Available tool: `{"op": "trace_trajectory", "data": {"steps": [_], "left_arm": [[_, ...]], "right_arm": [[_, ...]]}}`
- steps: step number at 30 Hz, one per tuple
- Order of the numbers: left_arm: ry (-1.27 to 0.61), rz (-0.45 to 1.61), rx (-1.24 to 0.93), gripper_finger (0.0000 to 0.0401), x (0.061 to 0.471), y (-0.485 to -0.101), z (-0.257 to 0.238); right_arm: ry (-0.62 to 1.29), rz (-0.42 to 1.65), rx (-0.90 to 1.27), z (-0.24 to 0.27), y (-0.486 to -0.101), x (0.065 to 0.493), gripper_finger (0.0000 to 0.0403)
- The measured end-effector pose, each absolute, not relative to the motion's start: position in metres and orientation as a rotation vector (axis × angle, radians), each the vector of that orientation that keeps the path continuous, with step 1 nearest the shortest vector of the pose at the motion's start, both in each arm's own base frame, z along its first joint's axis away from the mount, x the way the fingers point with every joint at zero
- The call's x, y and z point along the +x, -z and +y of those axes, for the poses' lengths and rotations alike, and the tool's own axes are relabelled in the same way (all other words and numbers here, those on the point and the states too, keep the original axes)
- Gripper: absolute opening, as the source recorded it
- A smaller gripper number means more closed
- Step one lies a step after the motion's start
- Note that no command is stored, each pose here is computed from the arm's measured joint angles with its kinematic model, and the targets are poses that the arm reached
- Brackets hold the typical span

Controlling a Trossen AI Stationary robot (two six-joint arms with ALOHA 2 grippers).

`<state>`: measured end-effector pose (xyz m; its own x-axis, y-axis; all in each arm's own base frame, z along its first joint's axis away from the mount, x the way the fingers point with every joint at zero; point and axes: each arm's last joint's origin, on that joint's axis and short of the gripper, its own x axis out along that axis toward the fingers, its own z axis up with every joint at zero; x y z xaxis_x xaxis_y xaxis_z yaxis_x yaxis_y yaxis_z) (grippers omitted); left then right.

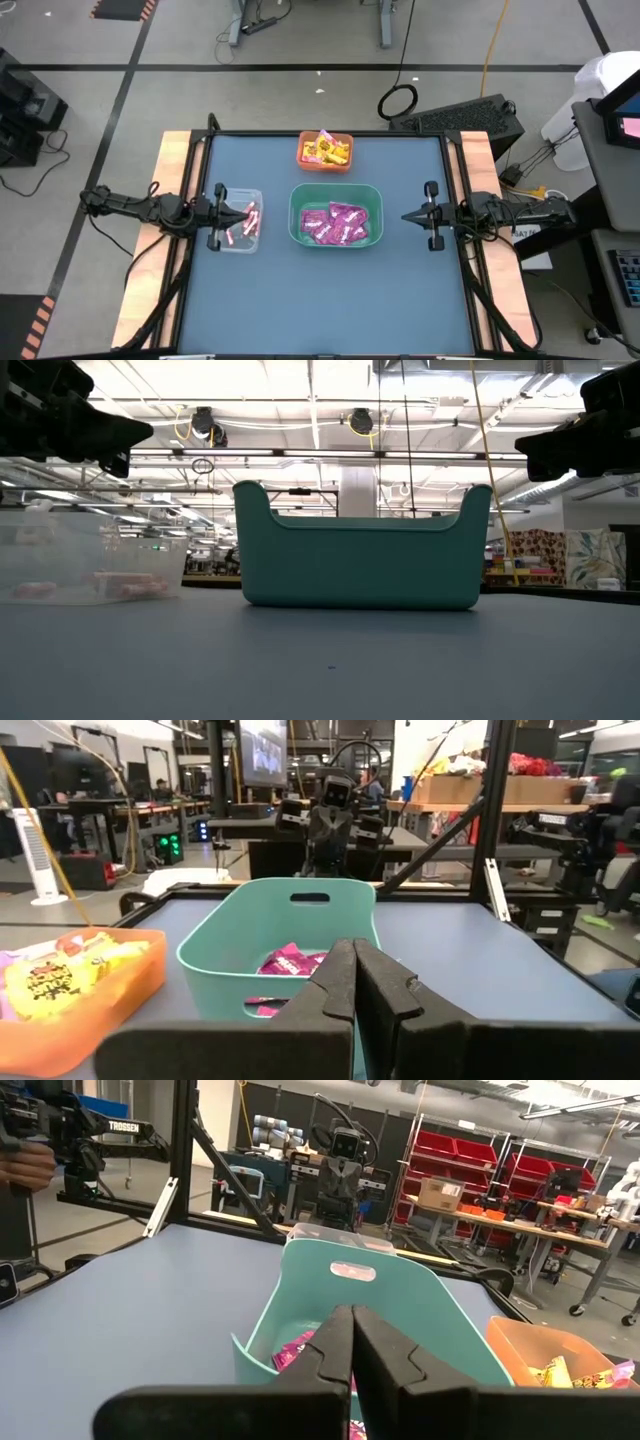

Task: Sort candy
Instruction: Return to Home Position

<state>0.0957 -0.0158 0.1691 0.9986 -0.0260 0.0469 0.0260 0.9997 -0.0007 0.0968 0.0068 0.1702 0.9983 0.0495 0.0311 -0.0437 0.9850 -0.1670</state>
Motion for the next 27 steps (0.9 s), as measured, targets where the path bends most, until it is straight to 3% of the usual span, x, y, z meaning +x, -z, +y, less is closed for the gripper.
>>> {"op": "trace_trajectory", "data": {"steps": [27], "left_arm": [[0.061, -0.04, 0.031, 0.0, 0.0957, -0.1683, -0.0168]], "right_arm": [[-0.047, -0.036, -0.167, 0.0068, -0.1702, 0.0967, 0.0]]}}
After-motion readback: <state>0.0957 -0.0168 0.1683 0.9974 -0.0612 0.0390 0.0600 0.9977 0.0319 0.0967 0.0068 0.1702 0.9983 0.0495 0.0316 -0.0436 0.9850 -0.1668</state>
